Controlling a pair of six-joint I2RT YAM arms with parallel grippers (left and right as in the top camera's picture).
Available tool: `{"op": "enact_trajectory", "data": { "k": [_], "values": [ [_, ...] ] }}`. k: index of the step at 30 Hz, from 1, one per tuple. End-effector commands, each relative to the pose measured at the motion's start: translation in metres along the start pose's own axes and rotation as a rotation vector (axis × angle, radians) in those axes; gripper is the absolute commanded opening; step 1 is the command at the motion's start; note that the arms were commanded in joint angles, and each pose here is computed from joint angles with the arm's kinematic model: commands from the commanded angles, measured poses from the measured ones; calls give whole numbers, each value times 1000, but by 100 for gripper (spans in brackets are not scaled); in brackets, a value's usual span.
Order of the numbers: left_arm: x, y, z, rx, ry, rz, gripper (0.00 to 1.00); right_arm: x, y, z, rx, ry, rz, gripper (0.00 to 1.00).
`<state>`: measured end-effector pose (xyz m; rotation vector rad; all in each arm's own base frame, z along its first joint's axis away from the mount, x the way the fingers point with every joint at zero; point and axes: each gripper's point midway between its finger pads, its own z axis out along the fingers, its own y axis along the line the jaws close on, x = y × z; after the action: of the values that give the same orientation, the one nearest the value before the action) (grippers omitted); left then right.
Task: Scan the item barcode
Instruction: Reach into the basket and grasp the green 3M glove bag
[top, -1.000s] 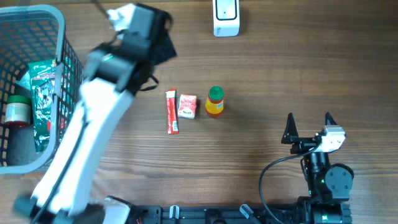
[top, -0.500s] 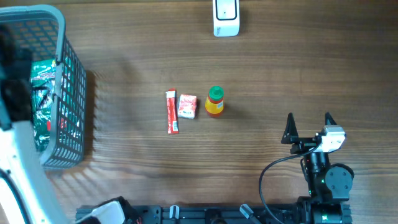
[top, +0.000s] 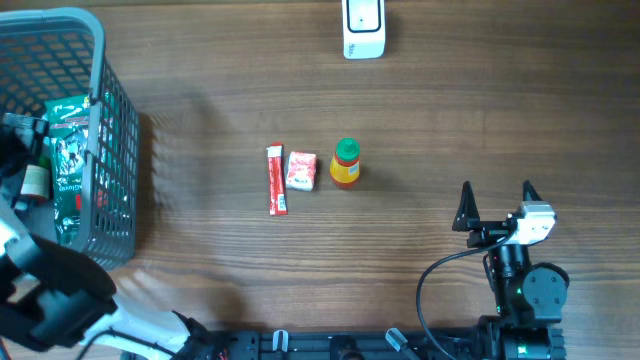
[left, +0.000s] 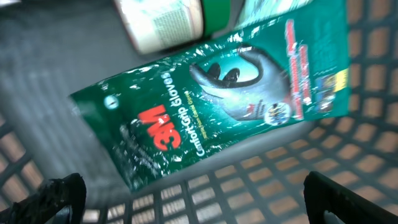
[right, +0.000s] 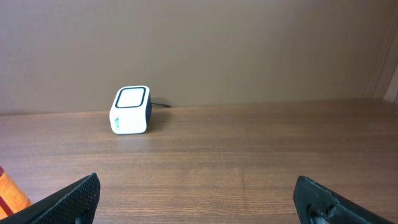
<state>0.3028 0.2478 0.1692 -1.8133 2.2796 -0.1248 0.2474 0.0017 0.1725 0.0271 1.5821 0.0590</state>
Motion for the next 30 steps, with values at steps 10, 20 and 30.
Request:
{"op": "enact_trajectory", "data": {
  "k": [10, 20, 30],
  "values": [
    [-14, -16, 74, 9, 64, 351, 97, -1, 3, 0, -18, -3, -9, 100],
    [-4, -39, 91, 27, 62, 572, 96, -1, 3, 0, -17, -3, -9, 100],
    [-13, -34, 105, -16, 19, 584, 100, -1, 3, 0, -17, -3, -9, 100]
  ]
}}
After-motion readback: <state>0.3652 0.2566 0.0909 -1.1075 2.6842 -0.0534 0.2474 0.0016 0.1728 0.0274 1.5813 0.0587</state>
